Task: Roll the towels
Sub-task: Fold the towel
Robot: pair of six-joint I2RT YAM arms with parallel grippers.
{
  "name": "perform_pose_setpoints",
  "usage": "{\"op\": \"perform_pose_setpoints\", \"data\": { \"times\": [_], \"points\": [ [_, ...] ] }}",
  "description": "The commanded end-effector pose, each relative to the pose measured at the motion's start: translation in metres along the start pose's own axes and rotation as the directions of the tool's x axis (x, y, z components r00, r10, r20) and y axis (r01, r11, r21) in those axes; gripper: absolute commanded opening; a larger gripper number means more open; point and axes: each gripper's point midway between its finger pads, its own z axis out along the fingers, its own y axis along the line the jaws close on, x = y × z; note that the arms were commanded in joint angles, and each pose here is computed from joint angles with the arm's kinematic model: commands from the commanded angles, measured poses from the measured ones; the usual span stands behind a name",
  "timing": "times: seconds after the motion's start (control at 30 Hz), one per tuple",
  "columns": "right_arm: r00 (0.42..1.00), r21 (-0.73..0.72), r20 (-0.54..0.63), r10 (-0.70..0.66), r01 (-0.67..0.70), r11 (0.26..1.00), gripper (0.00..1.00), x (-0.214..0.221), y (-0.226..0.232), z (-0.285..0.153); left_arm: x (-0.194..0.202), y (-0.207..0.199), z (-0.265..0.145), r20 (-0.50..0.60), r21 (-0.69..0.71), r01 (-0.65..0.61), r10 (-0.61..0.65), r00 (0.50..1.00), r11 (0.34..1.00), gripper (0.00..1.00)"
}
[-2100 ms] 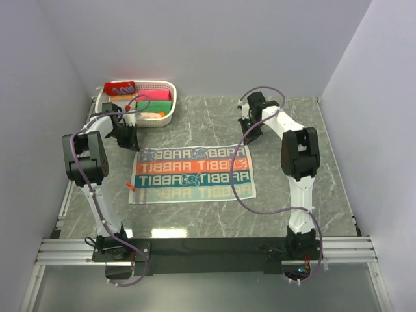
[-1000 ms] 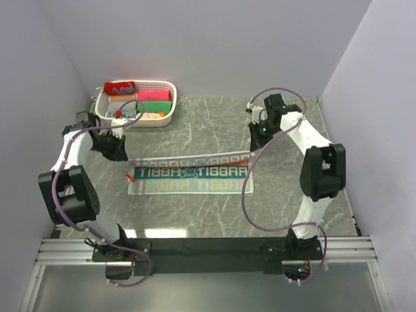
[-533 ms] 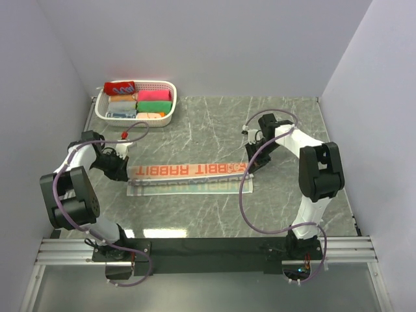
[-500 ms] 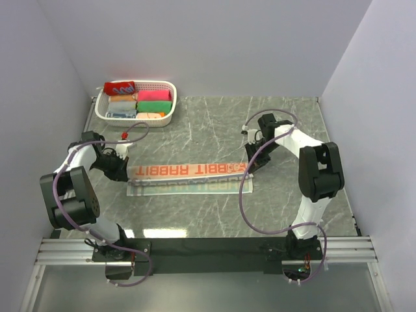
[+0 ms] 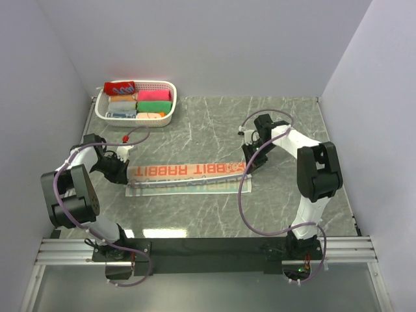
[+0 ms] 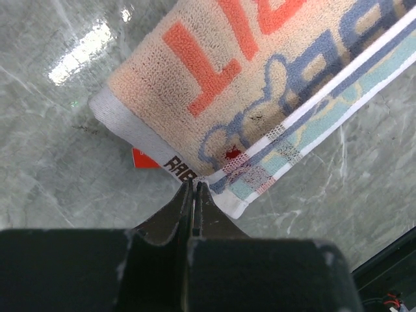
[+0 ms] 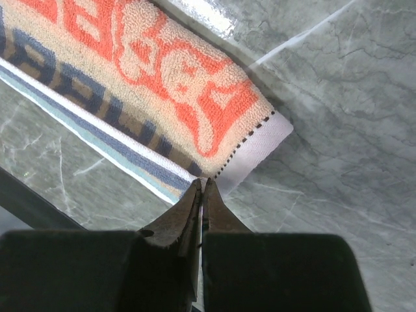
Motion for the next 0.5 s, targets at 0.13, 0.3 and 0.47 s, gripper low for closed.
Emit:
{"op": "perform_pose_setpoints", "data": {
  "times": [0.13, 0.3, 0.47],
  "points": [
    [0.997, 0.013, 0.07, -0.041, 0.04, 0.999, 0.0, -0.008, 0.017, -0.036, -0.025, 0.0, -0.029, 0.069, -0.04, -0.047, 0.05, 0.996, 0.998, 0.0],
    [0.999, 0.011, 0.039, -0.026, 0.025, 1.0, 0.0, 0.007, 0.02, -0.03, -0.031, -0.001, -0.039, 0.089, -0.056, -0.06, 0.065, 0.994, 0.997, 0.01],
    [1.0, 0.016, -0.023, -0.018, 0.018, 1.0, 0.0, 0.03, 0.017, -0.006, -0.026, -0.005, -0.036, 0.078, -0.038, -0.063, 0.066, 0.995, 0.997, 0.01]
  ]
}}
